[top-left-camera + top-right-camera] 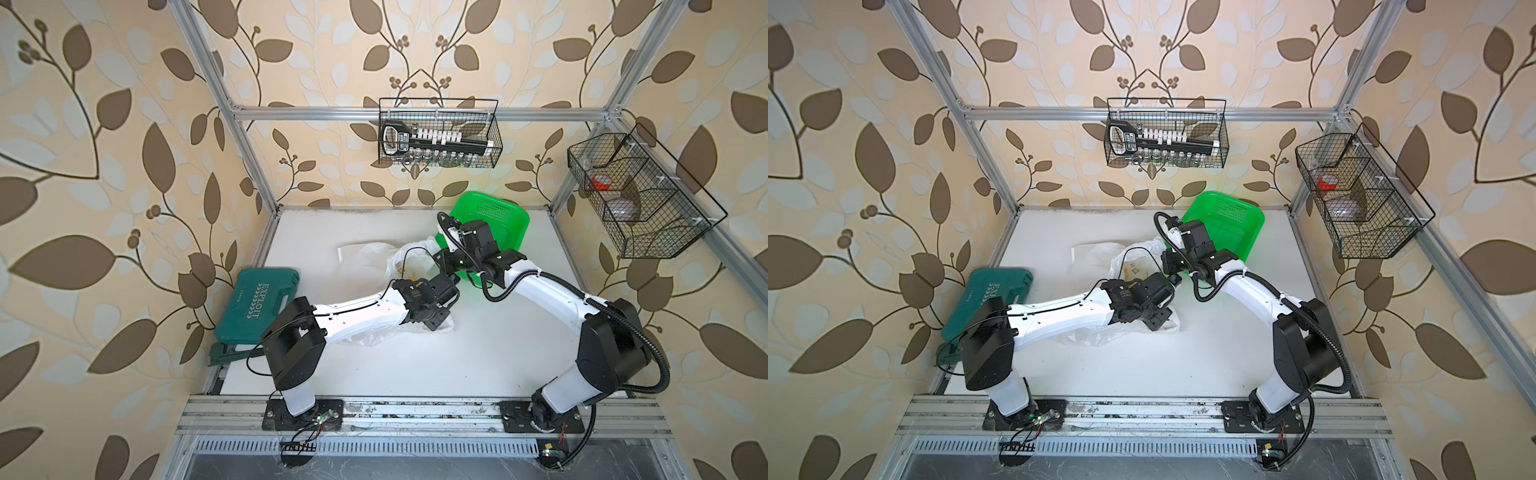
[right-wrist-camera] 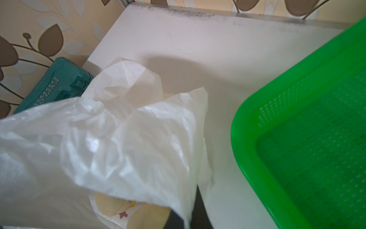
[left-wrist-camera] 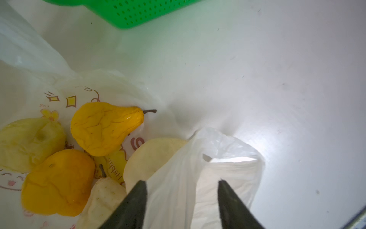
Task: Place the pears into plastic bags & tie knots
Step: Adjust the plastic bag at the center of the board.
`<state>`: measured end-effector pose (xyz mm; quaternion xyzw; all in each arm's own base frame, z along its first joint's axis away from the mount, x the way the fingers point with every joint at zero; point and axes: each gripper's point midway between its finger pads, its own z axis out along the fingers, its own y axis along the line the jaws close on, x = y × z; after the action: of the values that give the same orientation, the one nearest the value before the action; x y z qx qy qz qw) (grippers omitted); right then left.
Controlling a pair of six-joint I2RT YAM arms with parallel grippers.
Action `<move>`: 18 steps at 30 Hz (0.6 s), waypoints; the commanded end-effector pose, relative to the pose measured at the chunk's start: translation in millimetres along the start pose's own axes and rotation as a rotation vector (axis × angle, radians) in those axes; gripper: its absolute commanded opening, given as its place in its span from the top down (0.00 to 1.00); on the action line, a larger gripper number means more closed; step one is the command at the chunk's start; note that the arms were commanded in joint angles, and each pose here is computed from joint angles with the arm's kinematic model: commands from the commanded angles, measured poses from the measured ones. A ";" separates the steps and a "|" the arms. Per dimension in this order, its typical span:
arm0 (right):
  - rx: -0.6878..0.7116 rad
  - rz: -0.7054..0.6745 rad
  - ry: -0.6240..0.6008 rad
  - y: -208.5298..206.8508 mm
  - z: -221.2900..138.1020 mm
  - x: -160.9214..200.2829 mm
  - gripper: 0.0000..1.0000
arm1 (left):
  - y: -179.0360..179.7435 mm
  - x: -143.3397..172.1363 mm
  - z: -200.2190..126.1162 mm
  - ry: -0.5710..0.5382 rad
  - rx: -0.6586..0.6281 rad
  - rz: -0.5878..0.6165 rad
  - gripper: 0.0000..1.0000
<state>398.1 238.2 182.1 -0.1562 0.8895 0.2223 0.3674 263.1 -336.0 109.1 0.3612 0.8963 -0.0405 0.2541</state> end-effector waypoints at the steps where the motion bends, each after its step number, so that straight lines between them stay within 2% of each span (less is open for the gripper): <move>1: -0.011 0.009 -0.015 2.2 -4.6 -13.4 1.00 | 20.2 -10.8 -4.9 -0.016 -0.119 -0.010 0.95; 2: -0.001 0.017 -0.018 -0.2 -7.7 -15.7 1.00 | 20.5 -14.9 -11.8 -0.032 -0.117 -0.019 1.00; 3: 0.010 0.024 -0.025 -1.8 -11.4 -18.1 1.00 | 21.7 -20.2 -21.7 -0.060 -0.115 -0.031 1.00; 5: 0.036 0.050 -0.050 -7.6 -26.5 -27.1 1.00 | 27.2 -39.0 -62.0 -0.183 -0.088 -0.090 1.00; 6: 0.047 0.063 -0.064 -9.4 -34.5 -31.6 1.00 | 29.6 -48.0 -84.3 -0.254 -0.066 -0.120 1.00; 8: 0.063 0.090 -0.100 -10.0 -58.5 -43.8 1.00 | 42.2 -68.7 -152.9 -0.475 -0.011 -0.202 1.00; 11: 0.066 0.106 -0.148 -0.9 -95.9 -59.2 1.00 | 77.5 -78.0 -230.4 -0.724 0.041 -0.319 1.00; 14: 0.052 0.125 -0.177 9.6 -126.2 -67.5 1.00 | 122.9 -74.4 -268.1 -0.822 0.074 -0.439 1.00; 18: 0.034 0.135 -0.217 24.2 -163.0 -74.1 1.00 | 153.3 -76.5 -290.7 -0.871 0.028 -0.467 1.00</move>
<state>360.3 191.0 338.6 -0.0801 0.8464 0.2478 0.4646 276.0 -176.1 440.7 0.0796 0.7405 -0.2395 0.6229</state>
